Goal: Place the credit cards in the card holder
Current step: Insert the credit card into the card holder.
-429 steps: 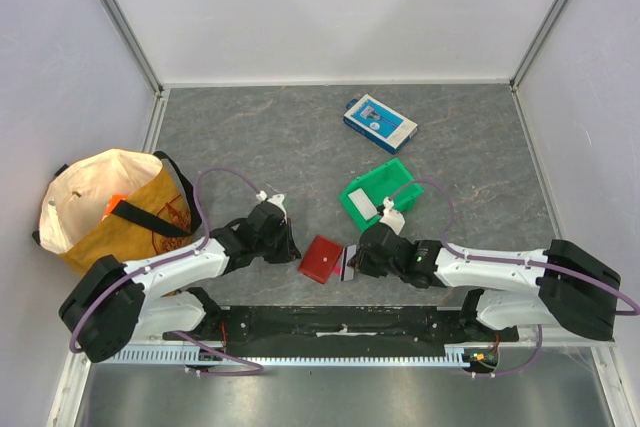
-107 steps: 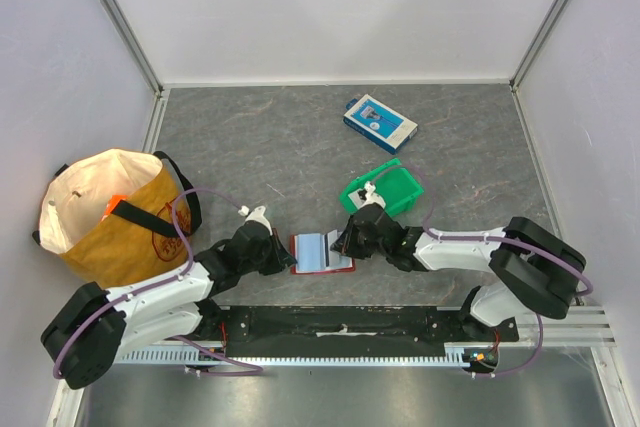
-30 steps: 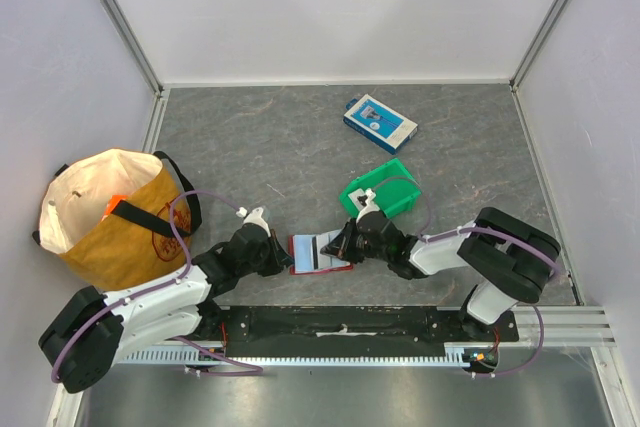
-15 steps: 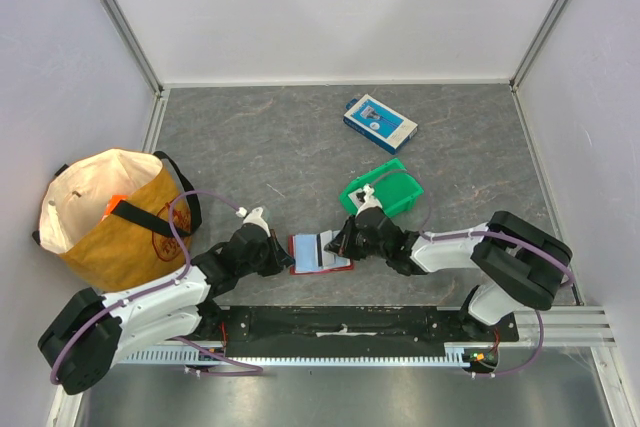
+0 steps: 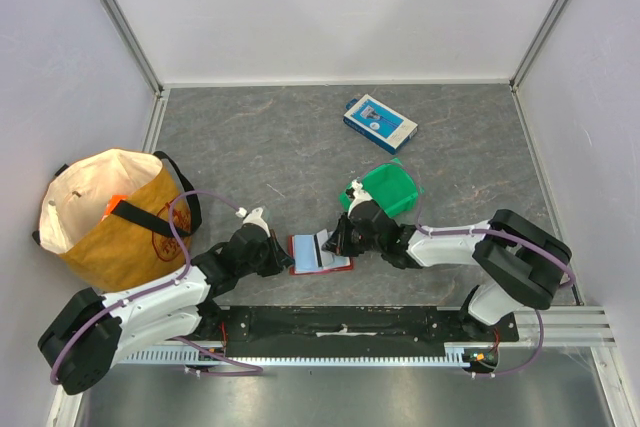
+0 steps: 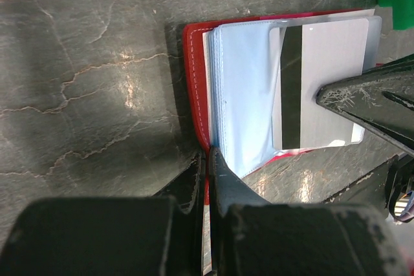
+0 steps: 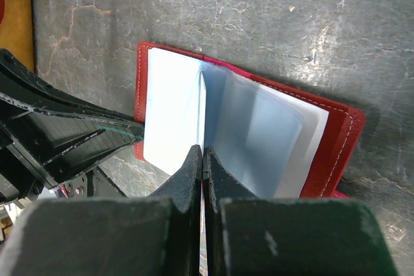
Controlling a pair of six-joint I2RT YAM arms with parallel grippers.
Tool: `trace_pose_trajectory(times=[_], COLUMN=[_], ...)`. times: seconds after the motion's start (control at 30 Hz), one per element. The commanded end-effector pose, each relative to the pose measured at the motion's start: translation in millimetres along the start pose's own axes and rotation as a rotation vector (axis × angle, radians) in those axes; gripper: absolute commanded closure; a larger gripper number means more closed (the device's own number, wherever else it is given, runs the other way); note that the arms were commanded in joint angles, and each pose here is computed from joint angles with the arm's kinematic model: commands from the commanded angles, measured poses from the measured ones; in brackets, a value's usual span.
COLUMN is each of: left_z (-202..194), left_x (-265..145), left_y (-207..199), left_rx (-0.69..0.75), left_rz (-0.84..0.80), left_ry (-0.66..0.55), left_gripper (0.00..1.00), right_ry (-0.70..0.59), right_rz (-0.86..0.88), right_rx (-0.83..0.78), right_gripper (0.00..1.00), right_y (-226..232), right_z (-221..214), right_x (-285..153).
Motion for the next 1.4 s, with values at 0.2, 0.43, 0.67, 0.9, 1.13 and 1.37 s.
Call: trace_pose_trajectory(times=[0.2, 0.43, 0.67, 0.9, 1.13, 1.37], left_z=[2, 2, 1, 0, -1, -1], left_x=[0, 0, -1, 0, 1, 2], left_y=[8, 8, 6, 6, 6, 5], left_rx=[0.017, 0.011, 0.011, 0.004, -0.001, -0.003], left_rz=[0.059, 0.059, 0.045, 0.04, 0.032, 0.029], left_ry=[-0.01, -0.009, -0.008, -0.008, -0.008, -0.007], left_gripper=[0.98, 0.98, 0.98, 0.98, 0.98, 0.98], right_ry=[-0.009, -0.096, -0.123, -0.145, -0.154, -0.142], right_rz=[0.038, 0.061, 0.075, 0.087, 0.08, 0.092], right_rx=[0.019, 0.099, 0.139, 0.171, 0.221, 0.266], right_gripper=[1.0, 1.0, 1.0, 1.0, 1.0, 1.0], right_y=[6, 4, 2, 0, -9, -17], right_z=[2, 7, 8, 8, 1, -11], right_x=[-20, -26, -21, -14, -6, -4])
Point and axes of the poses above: each gripper's point midway between its finger pads, its own x axis out along the fingers, its own y axis along the line the jaws close on, z = x × y, the point moved 4 cm from there along -x, back along the fingers, and after that the axes turned 4 degrees about -x, right-handed, at the moved point
